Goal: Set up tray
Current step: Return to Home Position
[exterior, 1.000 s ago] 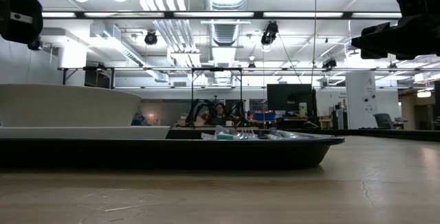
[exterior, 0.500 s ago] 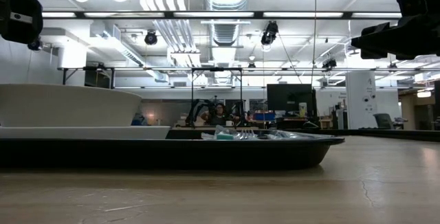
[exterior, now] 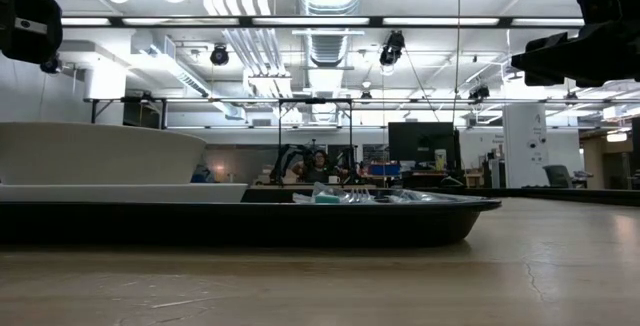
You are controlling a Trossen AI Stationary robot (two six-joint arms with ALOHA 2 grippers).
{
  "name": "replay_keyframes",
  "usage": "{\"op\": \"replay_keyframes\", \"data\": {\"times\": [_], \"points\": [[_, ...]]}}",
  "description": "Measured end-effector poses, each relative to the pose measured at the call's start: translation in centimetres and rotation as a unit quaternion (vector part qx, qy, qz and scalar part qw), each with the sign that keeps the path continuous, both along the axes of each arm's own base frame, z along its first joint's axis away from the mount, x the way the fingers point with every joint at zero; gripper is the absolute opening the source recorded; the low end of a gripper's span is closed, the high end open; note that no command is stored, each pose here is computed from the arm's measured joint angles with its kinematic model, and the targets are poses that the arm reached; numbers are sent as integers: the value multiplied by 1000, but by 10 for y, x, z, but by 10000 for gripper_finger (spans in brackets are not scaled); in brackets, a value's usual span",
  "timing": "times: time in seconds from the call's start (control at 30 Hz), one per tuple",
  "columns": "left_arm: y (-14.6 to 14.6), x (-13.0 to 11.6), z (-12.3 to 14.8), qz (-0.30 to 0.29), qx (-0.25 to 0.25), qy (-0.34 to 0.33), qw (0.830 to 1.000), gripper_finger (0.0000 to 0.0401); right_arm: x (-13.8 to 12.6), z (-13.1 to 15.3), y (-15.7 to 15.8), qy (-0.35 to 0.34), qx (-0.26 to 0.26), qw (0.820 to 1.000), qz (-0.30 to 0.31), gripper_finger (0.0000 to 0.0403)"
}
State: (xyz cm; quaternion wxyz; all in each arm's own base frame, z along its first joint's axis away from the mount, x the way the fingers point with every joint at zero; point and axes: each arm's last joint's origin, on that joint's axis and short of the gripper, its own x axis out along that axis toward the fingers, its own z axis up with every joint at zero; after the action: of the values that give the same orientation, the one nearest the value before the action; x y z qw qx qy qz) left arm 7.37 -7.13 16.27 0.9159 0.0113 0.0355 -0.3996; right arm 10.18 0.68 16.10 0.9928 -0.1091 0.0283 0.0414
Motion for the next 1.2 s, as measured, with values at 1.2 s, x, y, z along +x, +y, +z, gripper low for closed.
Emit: {"op": "replay_keyframes", "data": {"times": [1.2], "points": [[0,0,0,0,0,0,1000,255,0,0,0,0,0,1000,0,74]]}}
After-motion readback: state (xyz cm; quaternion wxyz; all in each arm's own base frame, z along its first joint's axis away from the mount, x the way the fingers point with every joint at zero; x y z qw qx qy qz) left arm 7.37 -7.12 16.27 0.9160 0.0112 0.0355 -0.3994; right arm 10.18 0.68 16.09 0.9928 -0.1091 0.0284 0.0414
